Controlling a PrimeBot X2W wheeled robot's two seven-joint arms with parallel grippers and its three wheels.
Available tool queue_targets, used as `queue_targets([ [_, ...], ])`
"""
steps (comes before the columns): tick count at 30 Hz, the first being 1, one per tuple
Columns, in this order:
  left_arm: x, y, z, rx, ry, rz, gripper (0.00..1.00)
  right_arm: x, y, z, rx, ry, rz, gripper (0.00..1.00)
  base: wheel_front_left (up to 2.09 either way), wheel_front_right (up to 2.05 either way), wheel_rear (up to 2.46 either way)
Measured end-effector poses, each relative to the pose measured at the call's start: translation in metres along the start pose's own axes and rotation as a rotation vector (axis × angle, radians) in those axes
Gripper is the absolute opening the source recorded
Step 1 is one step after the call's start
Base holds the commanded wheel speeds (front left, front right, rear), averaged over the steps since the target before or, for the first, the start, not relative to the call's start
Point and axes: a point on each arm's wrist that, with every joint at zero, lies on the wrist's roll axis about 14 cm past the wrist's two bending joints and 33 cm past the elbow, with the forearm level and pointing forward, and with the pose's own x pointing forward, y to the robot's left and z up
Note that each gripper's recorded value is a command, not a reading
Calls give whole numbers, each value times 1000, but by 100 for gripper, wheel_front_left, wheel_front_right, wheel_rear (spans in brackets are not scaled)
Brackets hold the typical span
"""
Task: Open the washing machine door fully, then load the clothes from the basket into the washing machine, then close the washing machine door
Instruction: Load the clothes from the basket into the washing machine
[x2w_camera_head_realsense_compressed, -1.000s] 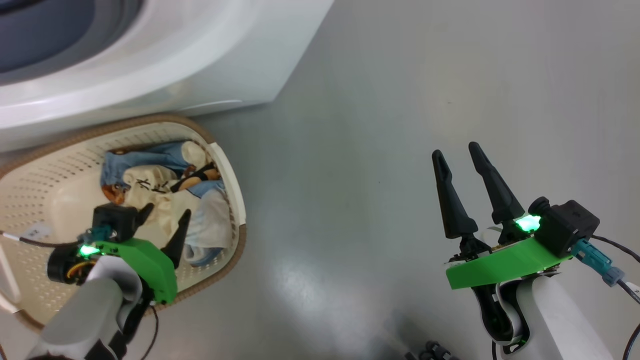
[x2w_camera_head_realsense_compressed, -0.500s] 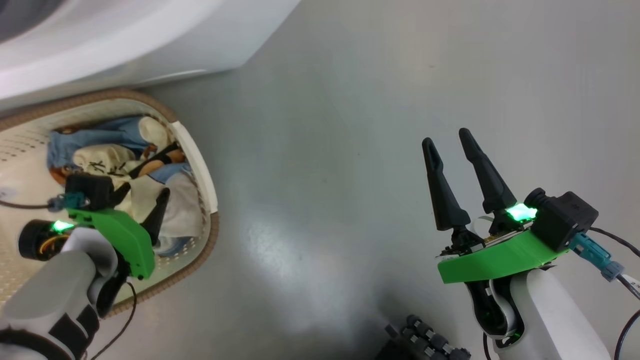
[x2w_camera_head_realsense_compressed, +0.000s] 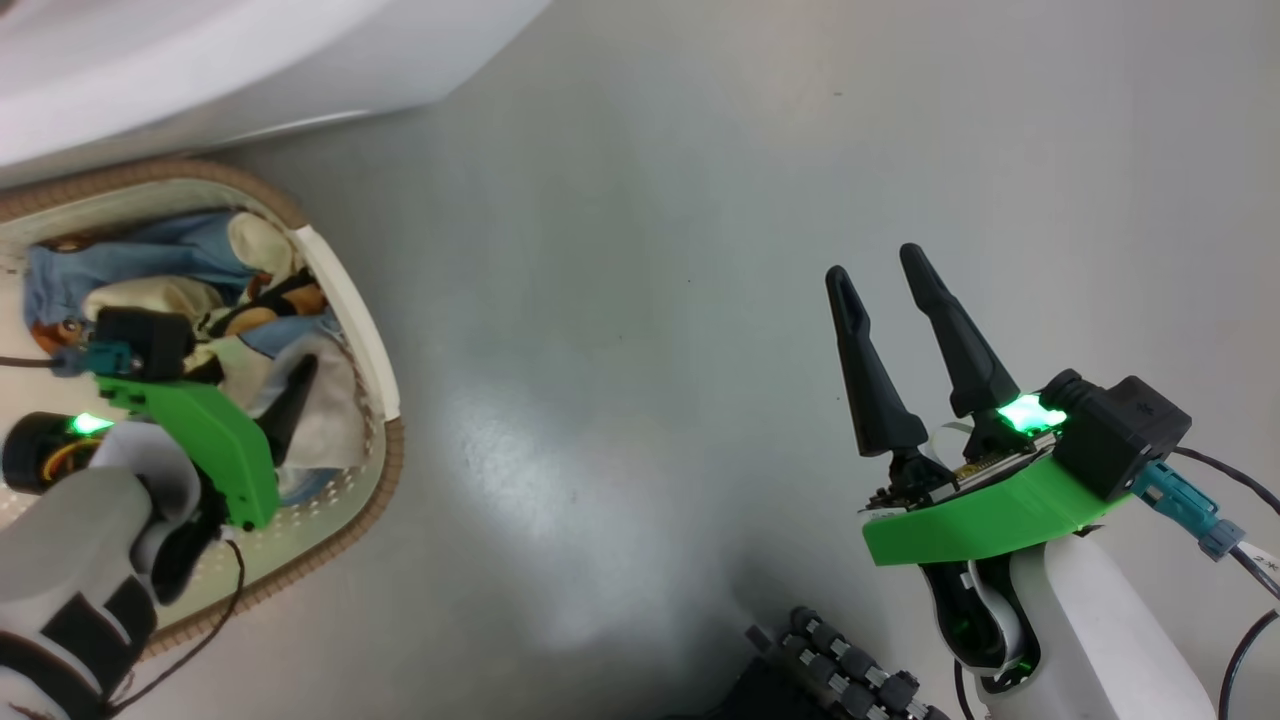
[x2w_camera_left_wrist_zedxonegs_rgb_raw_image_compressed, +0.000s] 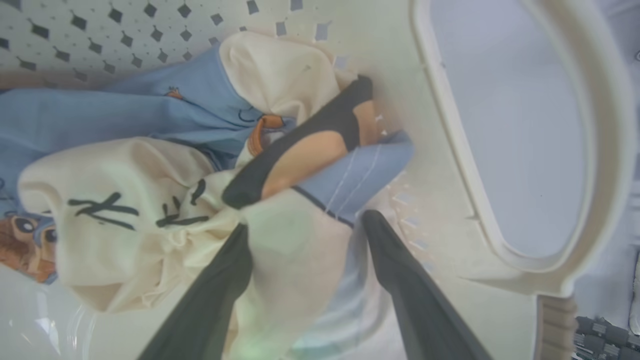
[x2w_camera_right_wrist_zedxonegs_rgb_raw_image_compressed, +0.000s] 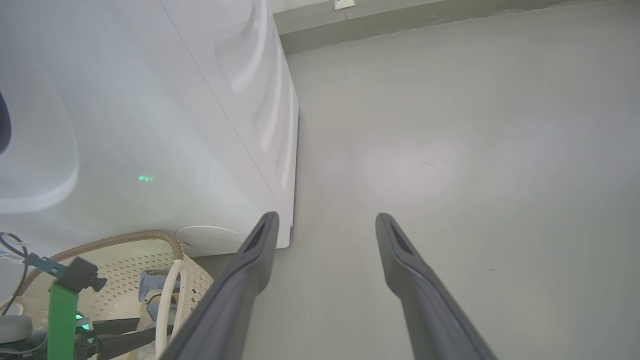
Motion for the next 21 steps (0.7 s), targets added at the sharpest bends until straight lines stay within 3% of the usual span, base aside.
queue_targets([
  [1,1,1,1,-8,0,1,100,0,0,0,-1,0,-1,100,0,0,0],
  [2,2,1,1,-14,1,0,86,0,-1,0,-2,0,-2,100,0,0,0],
  [3,3,1,1,-15,3,-3,44,0,-1,0,-3,-1,-2,100,0,0,0],
  [4,4,0,1,-14,6,-7,18,-1,-1,1,-4,-1,-3,100,0,0,0],
  [5,5,-1,1,-13,9,-11,0,-1,-2,1,-5,-1,-5,100,0,0,0],
  [21,-20,17,31,-88,-135,79,0,1,10,16,1,-46,30,100,0,0,0],
])
